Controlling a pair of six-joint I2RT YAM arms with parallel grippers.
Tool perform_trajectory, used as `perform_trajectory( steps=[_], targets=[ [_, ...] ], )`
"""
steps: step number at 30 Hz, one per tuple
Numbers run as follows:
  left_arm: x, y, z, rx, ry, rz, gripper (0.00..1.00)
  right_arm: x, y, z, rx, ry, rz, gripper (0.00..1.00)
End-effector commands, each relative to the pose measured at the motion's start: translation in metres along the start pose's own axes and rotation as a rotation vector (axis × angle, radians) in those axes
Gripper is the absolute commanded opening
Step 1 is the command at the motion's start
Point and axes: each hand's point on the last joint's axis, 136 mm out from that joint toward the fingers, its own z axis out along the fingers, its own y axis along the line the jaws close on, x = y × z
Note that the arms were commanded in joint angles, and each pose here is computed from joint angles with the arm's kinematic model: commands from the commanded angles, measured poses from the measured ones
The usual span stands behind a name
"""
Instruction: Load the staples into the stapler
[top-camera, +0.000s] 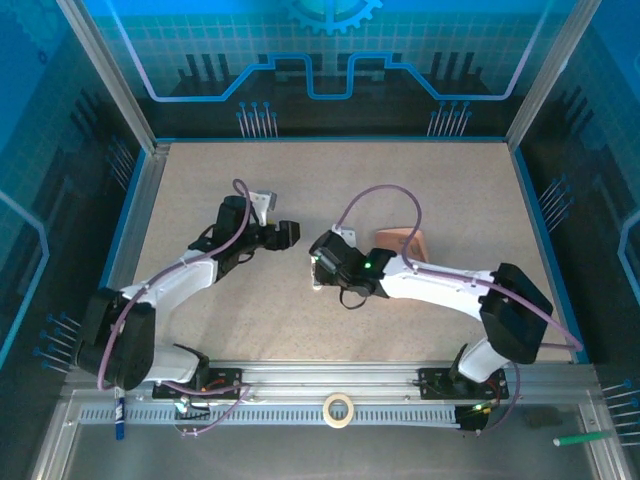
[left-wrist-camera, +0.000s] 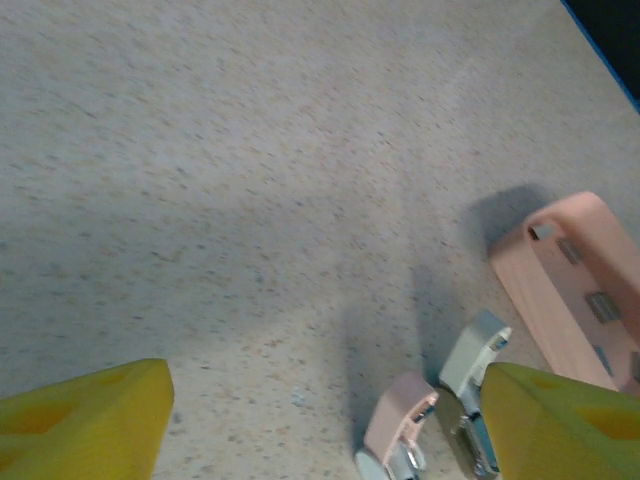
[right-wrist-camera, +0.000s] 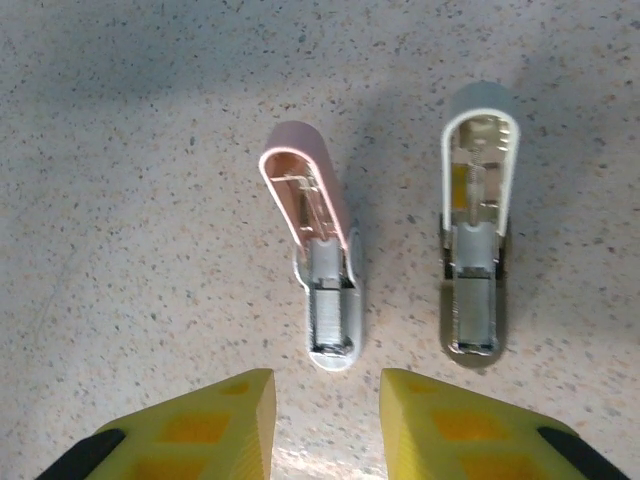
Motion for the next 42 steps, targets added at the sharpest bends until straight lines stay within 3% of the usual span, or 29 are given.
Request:
perform_trajectory(
  steps=[1,13,26,35,42],
  targets=[
    [-0.015,-0.031,0.004,0.159,-0.02,0.022,0.79,-0.002,0.001,-0.007,-0.049,-0.062,-0.005,0.33],
    [0.008,-0.056,0.031,0.271,0.095,0.093,0.72,0.01,-0.026,-0.015,-0.157,-0.132,0.056,0.35],
    [0.048,-0.058,0.078,0.313,0.25,0.098,0.69,0.013,-0.05,-0.025,-0.161,-0.148,0.087,0.36],
    [0.065,-0.063,0.08,0.378,0.302,0.124,0.57,0.01,-0.056,-0.029,-0.158,-0.156,0.099,0.36],
    [0.066,-0.069,0.071,0.415,0.29,0.145,0.55,0.005,-0.057,-0.033,-0.162,-0.169,0.099,0.36]
  ],
)
